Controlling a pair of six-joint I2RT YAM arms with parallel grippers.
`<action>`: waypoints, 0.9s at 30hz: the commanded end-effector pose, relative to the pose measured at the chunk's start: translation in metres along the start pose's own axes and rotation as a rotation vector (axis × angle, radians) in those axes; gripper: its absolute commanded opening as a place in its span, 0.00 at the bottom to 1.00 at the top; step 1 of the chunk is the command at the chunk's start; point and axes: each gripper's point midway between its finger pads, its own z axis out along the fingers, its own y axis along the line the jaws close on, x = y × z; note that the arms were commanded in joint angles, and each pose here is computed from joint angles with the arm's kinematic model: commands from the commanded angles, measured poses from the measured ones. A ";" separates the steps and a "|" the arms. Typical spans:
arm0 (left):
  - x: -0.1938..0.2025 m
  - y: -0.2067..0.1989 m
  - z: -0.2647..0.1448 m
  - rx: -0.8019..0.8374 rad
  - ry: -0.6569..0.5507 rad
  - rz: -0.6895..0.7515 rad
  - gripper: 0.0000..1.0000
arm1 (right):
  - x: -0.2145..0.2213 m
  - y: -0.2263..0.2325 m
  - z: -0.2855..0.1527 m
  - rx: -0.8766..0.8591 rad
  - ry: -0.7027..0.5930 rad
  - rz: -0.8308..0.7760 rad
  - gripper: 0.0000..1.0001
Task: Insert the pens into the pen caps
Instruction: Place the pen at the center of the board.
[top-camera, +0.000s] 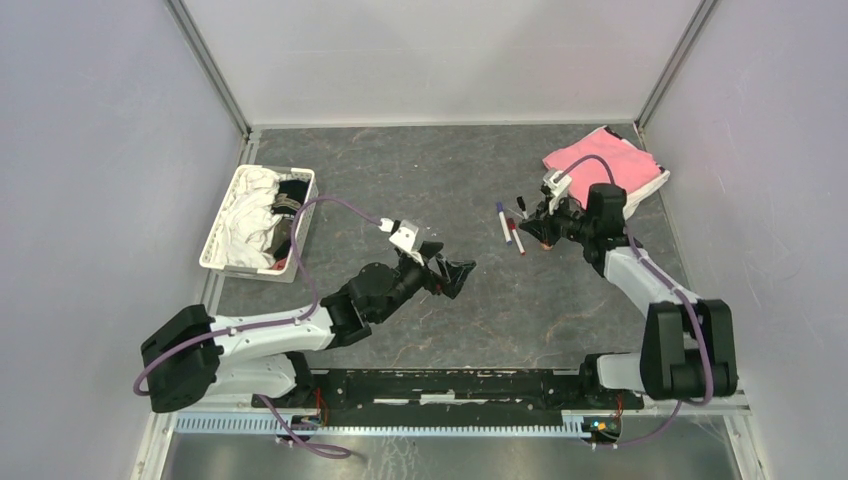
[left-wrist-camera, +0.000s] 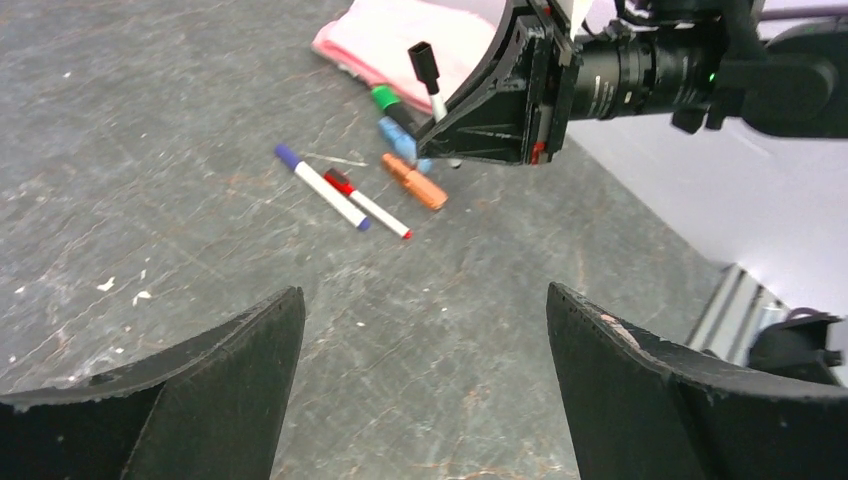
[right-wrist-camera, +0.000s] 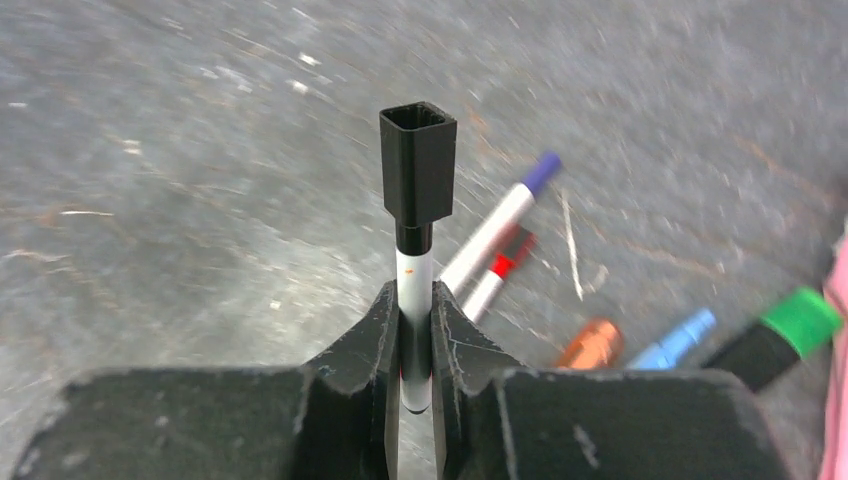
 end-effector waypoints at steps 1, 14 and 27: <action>-0.001 0.026 0.008 -0.079 -0.034 -0.016 0.95 | 0.045 -0.050 0.001 0.178 0.225 0.090 0.16; 0.008 0.062 -0.004 -0.172 -0.009 -0.082 1.00 | 0.109 -0.064 0.013 0.239 0.409 0.329 0.27; -0.025 0.048 -0.006 -0.110 -0.059 -0.117 1.00 | 0.052 -0.063 0.001 0.193 0.289 0.178 0.38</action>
